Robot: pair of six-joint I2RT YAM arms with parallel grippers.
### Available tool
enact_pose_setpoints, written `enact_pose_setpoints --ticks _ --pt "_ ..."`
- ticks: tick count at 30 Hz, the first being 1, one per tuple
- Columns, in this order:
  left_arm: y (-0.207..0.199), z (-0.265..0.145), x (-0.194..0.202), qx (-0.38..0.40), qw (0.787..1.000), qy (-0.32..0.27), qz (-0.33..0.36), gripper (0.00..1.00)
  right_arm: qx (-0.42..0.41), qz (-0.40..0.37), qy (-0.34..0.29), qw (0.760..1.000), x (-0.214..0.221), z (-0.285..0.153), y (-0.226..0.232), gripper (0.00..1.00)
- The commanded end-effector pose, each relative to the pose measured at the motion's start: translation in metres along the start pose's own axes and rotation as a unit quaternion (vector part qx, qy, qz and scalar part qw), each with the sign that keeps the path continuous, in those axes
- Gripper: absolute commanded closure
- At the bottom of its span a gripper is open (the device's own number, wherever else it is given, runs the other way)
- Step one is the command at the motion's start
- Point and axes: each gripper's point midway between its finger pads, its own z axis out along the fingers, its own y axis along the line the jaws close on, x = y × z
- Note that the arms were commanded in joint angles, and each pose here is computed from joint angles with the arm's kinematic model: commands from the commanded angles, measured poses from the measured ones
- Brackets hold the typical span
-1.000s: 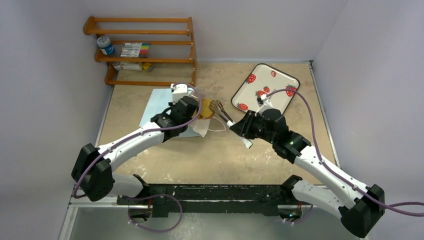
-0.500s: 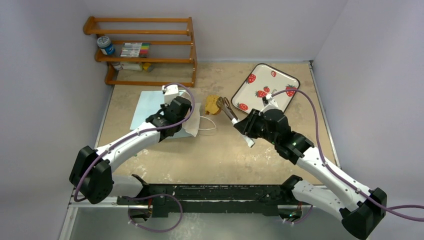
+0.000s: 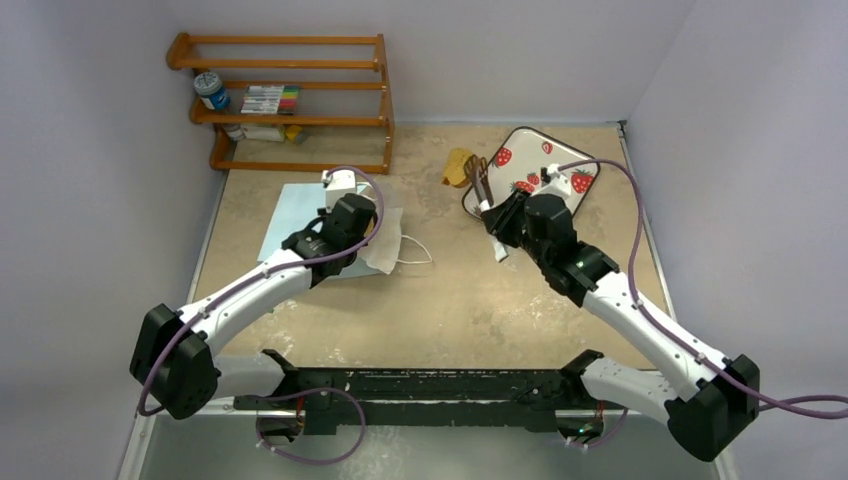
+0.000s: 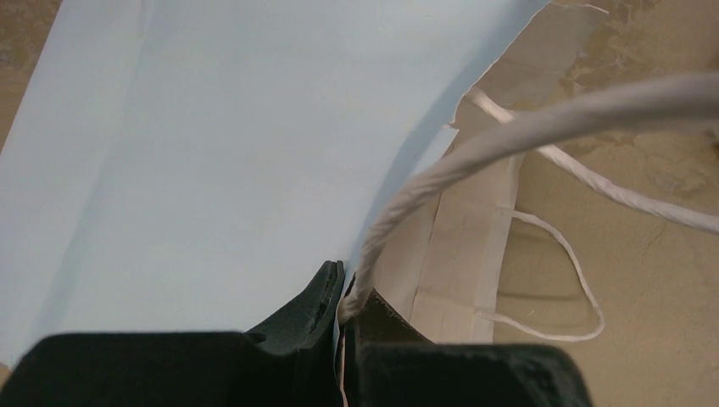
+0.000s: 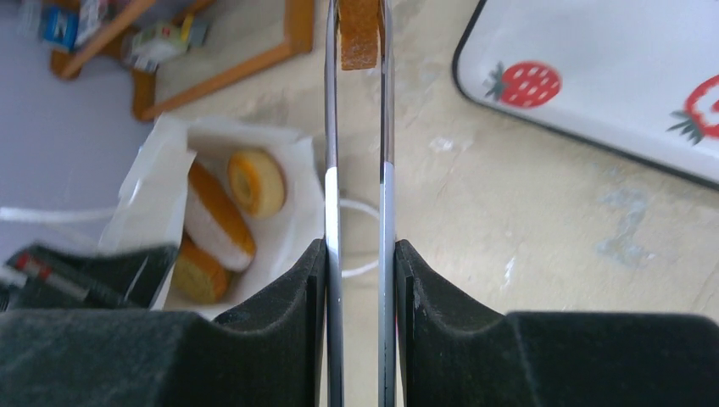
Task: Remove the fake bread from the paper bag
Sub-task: Place the fake bread in the container.
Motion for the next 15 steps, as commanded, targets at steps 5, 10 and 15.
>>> enact_pose_setpoints --ticks 5,10,15 --pt "-0.003 -0.017 -0.012 0.044 0.999 -0.007 0.008 1.0 0.028 0.05 -0.139 0.989 -0.098 0.033 -0.017 1.0" --pt "-0.005 -0.025 -0.008 0.07 0.997 -0.002 0.016 1.0 0.052 0.066 -0.158 0.984 -0.123 0.06 -0.052 1.0" --pt "-0.01 -0.034 0.001 0.107 0.994 0.009 0.025 1.0 0.067 0.085 -0.168 0.98 -0.138 0.081 -0.079 1.0"
